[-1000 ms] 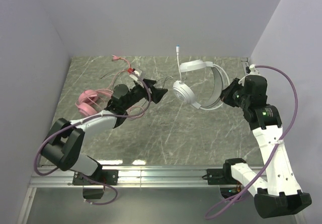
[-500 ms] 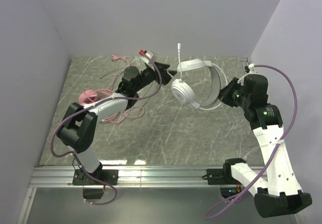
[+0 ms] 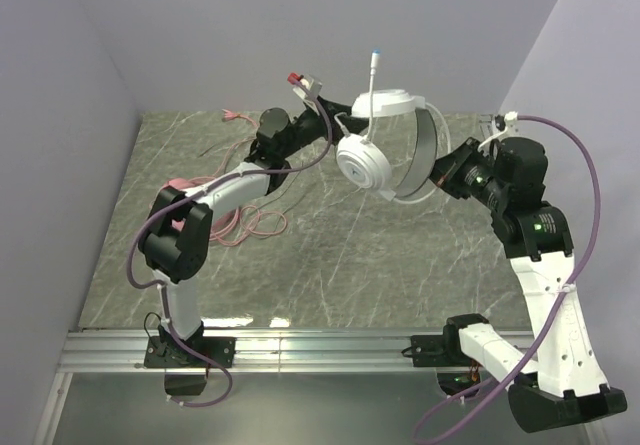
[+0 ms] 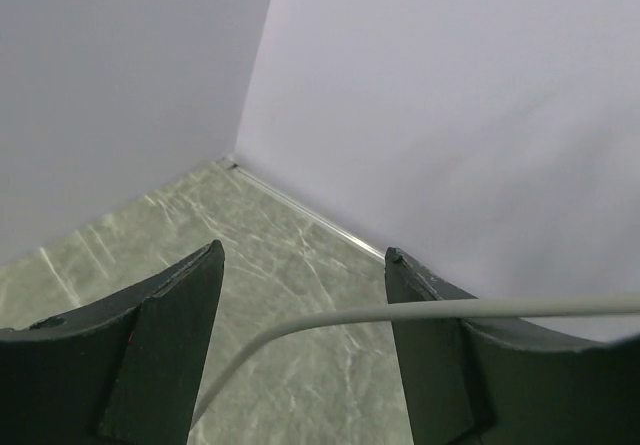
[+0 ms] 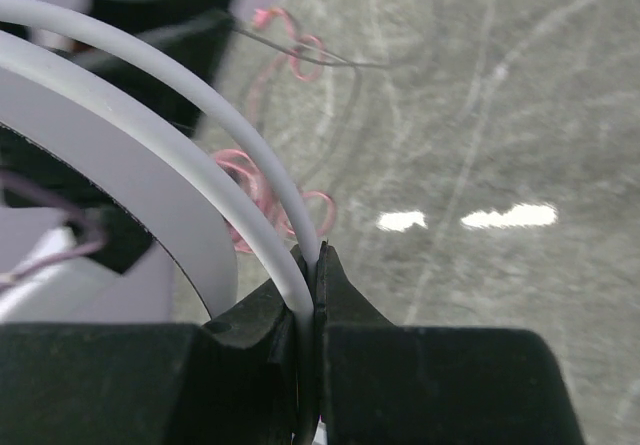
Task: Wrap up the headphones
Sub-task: Wrap the headphone cable with the left arm
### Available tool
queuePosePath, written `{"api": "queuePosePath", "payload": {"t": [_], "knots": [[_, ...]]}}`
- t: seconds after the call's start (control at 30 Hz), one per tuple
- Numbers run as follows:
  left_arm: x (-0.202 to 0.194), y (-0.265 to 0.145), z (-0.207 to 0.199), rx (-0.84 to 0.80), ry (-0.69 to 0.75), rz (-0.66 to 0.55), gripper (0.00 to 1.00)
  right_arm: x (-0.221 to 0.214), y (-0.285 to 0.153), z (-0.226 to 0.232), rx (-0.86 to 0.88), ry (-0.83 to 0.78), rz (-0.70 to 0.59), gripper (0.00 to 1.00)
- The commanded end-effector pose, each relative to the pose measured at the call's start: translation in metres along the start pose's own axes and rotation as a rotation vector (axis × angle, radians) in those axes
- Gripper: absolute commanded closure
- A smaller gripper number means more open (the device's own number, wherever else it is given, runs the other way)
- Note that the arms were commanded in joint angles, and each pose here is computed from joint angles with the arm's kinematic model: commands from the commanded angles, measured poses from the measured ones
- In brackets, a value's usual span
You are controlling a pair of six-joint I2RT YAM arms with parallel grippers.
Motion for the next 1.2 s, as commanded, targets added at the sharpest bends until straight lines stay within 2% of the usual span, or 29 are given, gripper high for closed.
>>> {"api": "queuePosePath", "payload": {"t": [0.0,0.2,0.3,0.47,0.6,0.87,1.17], "knots": [[0.002,0.0,-0.021,-0.058,-0.054,-0.043,0.29,0.033,-0.027,0.079,0.275,0.019,-0.093,1.0],[-0.029,-0.007,-0.055,-0.074,-0.084,0.011,0.3,0.054,-0.028,0.105,0.349,0.087,-0.139,1.0],[-0.028,-0.012,-0.07,-0.101,-0.116,-0.003,0.35,0.064,-0.026,0.107,0.343,0.124,-0.183,1.0],[-0.039,-0.026,-0.091,-0.094,-0.135,0.035,0.38,0.082,-0.021,0.094,0.27,0.182,-0.293,1.0],[-0.051,-0.033,-0.112,-0.096,-0.155,0.113,0.4,0.095,-0.015,0.074,0.185,0.198,-0.382,1.0],[-0.085,-0.05,-0.122,-0.008,-0.24,0.369,0.39,0.111,-0.005,0.032,0.01,0.244,-0.528,1.0],[-0.106,-0.089,-0.121,0.079,-0.242,0.493,0.39,0.12,-0.002,-0.004,-0.181,0.281,-0.609,1.0]]}}
Point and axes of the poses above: each gripper's point midway between its finger pads, its own y axis out along the fingers, its own z axis along the line the jaws close on, x = y × z, the point moved 1 cm from there along -y, back along the fingers, and after that the axes turned 10 degrees about y, right-handed, at the moved point
